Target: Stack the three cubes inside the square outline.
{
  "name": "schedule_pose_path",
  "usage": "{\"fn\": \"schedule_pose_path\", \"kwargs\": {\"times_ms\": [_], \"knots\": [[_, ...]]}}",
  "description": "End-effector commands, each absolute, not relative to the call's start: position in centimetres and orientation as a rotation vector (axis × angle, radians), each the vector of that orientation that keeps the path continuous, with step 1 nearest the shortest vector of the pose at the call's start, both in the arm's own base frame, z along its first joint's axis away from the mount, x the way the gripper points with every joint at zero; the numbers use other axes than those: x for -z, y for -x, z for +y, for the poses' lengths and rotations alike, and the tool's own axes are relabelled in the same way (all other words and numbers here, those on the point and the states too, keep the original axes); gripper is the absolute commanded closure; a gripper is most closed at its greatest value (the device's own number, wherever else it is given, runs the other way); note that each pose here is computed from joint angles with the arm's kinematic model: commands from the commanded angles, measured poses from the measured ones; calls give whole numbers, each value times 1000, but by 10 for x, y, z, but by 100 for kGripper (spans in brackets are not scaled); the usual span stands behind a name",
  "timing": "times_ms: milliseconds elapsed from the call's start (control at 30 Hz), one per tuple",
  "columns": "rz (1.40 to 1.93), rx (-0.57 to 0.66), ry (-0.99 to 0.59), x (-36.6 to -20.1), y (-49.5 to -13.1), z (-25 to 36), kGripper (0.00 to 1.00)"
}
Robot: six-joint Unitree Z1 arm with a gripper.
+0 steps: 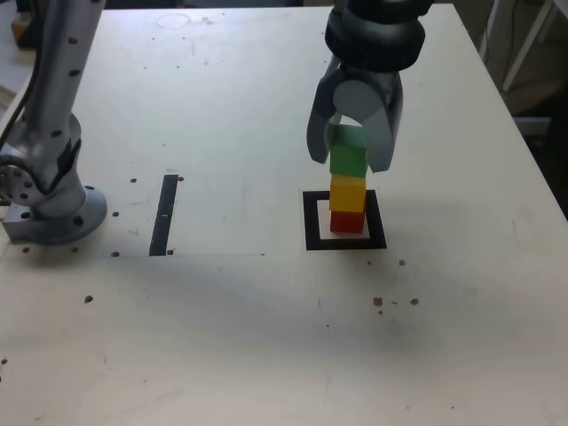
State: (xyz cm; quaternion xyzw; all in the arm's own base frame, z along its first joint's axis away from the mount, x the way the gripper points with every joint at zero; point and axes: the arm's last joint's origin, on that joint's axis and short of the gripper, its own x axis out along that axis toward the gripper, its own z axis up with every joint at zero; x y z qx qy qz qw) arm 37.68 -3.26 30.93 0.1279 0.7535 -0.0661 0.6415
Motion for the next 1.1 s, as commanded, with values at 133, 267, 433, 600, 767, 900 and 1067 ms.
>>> {"fn": "schedule_pose_path", "kwargs": {"times_ms": [133, 267, 433, 600, 767, 900, 1067], "knots": [[1716, 165, -295, -304, -381, -31, 49], [1713, 182, -294, -301, -382, -29, 10], [1729, 186, -283, -297, -381, -26, 1], [1743, 187, -270, -294, -379, -23, 1], [1727, 179, -277, -301, -376, -22, 1], [1697, 161, -295, -315, -366, -20, 0], [1662, 143, -306, -337, -342, -18, 0]]}}
